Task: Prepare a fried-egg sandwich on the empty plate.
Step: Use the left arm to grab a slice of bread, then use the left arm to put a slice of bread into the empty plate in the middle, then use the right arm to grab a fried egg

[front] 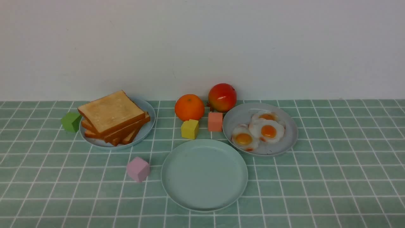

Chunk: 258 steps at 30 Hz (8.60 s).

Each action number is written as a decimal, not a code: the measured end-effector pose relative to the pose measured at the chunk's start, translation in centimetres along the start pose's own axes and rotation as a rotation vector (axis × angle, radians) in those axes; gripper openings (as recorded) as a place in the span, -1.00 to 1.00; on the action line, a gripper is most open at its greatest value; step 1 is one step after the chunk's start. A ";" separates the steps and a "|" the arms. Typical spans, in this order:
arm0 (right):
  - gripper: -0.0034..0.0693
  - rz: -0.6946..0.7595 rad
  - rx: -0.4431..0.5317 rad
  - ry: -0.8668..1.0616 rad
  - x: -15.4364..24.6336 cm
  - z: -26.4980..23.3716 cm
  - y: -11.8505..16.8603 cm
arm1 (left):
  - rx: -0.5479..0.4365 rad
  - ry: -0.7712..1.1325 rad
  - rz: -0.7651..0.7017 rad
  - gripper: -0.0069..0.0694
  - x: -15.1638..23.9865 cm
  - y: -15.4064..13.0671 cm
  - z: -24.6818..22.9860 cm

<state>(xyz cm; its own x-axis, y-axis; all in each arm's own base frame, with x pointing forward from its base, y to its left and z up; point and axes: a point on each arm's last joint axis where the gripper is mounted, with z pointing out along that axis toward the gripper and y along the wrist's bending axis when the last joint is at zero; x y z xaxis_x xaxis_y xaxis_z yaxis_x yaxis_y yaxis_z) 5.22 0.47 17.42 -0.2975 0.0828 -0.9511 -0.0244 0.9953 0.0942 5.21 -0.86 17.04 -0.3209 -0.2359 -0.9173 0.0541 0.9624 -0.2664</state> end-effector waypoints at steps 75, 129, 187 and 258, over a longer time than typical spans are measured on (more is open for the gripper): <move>-0.83 0.215 -0.312 0.153 -11.3 -4.6 3.9 | 0.203 0.634 0.409 -0.85 -18.6 -12.3 15.4; -0.80 -0.098 -0.378 0.291 -19.6 -4.1 5.2 | 0.051 0.733 0.741 -0.84 -19.8 -7.5 32.2; -0.63 0.001 -0.325 0.531 -19.1 7.0 6.7 | 0.500 0.419 0.641 -0.85 -21.1 -23.4 10.6; 0.19 0.498 -0.144 0.870 -10.2 41.3 6.0 | 0.611 -0.038 0.230 -0.85 -15.4 -9.8 -3.0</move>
<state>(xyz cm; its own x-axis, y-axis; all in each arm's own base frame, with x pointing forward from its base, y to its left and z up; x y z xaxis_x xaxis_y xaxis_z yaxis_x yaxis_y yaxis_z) 47.55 7.69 15.54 -0.8962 0.3632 -0.2549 0.1940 0.8374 0.5111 6.82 -6.23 34.65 -0.2043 -0.0484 -0.9777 0.6483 0.7416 -0.1722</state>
